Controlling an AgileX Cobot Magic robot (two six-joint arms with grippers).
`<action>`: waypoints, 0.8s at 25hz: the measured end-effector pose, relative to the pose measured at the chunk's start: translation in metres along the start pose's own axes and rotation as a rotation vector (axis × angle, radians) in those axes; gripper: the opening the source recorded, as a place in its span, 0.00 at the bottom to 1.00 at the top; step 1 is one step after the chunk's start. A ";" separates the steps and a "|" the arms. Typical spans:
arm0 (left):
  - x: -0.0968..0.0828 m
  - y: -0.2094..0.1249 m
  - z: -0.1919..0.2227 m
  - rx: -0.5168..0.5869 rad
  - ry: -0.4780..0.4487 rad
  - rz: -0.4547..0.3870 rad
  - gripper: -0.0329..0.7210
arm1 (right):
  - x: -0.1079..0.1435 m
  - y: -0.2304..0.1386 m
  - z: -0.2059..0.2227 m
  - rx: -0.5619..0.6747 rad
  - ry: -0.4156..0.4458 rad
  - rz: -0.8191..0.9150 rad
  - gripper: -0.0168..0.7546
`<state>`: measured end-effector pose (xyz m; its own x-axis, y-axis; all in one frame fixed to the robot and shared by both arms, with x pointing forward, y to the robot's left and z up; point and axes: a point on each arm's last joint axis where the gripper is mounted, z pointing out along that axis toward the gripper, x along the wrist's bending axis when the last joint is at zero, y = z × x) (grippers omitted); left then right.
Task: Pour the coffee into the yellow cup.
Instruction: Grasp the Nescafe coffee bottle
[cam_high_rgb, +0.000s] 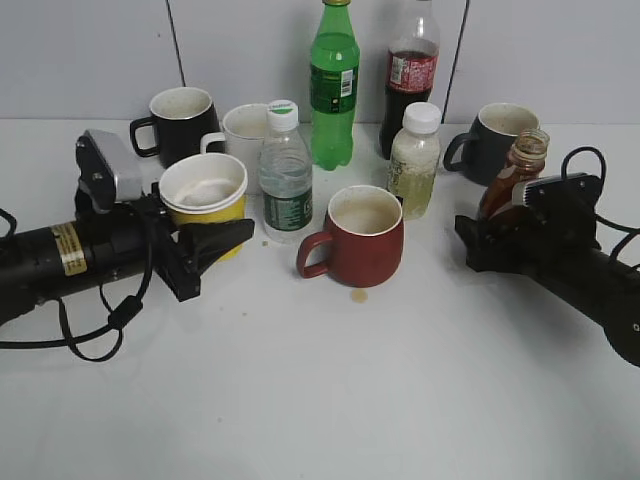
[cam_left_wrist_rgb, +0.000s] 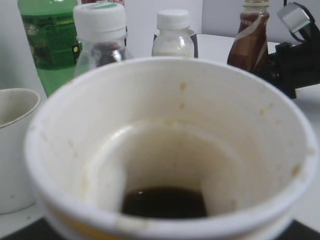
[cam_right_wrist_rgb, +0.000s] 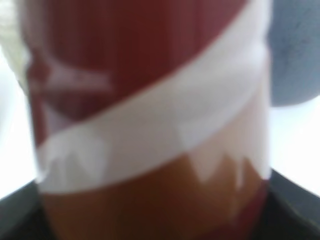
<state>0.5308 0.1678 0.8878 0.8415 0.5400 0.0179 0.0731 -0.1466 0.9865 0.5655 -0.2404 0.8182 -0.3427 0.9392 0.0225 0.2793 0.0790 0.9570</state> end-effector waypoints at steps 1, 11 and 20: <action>-0.001 0.000 0.000 0.001 -0.006 0.001 0.57 | -0.001 0.000 0.000 -0.001 -0.006 0.004 0.79; -0.002 0.000 0.000 0.004 -0.018 0.004 0.57 | -0.002 0.001 0.001 -0.004 -0.021 0.009 0.79; -0.002 0.000 0.000 0.004 -0.018 0.004 0.57 | -0.002 0.001 0.001 -0.004 -0.022 -0.003 0.79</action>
<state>0.5294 0.1670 0.8875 0.8514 0.5242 0.0188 0.0716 -0.1517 0.9858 0.5670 -0.2421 0.8186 -0.3240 0.9459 0.0139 0.2751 0.0802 0.9581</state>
